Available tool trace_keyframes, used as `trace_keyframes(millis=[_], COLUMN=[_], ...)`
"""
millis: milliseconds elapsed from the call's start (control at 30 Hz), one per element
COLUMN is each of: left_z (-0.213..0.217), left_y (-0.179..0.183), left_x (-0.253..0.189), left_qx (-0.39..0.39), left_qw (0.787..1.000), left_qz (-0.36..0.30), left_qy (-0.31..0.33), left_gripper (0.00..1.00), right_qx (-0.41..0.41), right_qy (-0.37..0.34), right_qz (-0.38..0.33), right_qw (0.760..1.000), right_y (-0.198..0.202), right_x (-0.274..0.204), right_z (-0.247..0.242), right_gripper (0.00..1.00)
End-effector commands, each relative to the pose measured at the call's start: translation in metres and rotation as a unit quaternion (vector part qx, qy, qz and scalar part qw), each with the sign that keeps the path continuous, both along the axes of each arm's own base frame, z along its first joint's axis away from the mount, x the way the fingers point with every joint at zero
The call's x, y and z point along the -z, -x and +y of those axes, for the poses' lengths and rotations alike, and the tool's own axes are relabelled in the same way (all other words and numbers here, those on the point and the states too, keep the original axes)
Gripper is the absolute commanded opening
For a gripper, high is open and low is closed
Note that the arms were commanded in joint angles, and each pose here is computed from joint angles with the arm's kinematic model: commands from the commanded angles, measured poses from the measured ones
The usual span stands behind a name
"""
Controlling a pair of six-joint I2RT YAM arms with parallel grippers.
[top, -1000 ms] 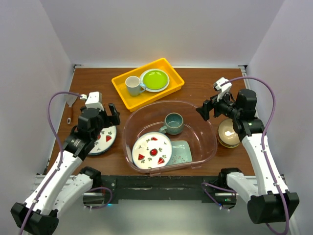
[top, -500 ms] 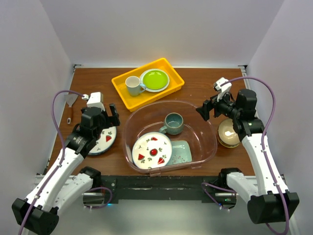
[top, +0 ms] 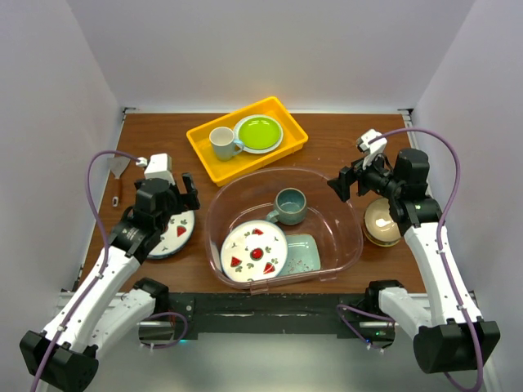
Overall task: Place the mixed dishes into the plastic bin
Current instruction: Pick up the plate at the center of the board.
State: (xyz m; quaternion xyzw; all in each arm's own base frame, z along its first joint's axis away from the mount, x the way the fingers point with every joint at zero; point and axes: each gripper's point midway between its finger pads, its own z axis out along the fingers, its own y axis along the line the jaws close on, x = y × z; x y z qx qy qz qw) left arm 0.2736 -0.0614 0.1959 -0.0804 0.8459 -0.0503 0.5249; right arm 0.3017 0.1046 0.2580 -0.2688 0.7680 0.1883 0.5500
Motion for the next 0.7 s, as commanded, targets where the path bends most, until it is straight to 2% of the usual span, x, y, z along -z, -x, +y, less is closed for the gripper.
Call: trace_keyframes(millis=[0, 667], left_z=[0.0026, 0.0046], left_y=[-0.0058, -0.0086], left_x=[-0.0221, -0.0137], left_qx=[-0.015, -0.02], left_qw=[0.999, 1.0], left_qz=[-0.028, -0.013], left_qy=[0.008, -0.006], left_gripper=[1.0, 1.0], right_qx=[-0.011, -0.01], right_qy=[0.001, 0.002], right_qz=[-0.023, -0.022], right_qw=[1.0, 1.0], right_y=[0.0011, 0.0007], right_x=[-0.0088, -0.0076], right_z=[0.0015, 0.001], right_gripper=[0.99, 0.99])
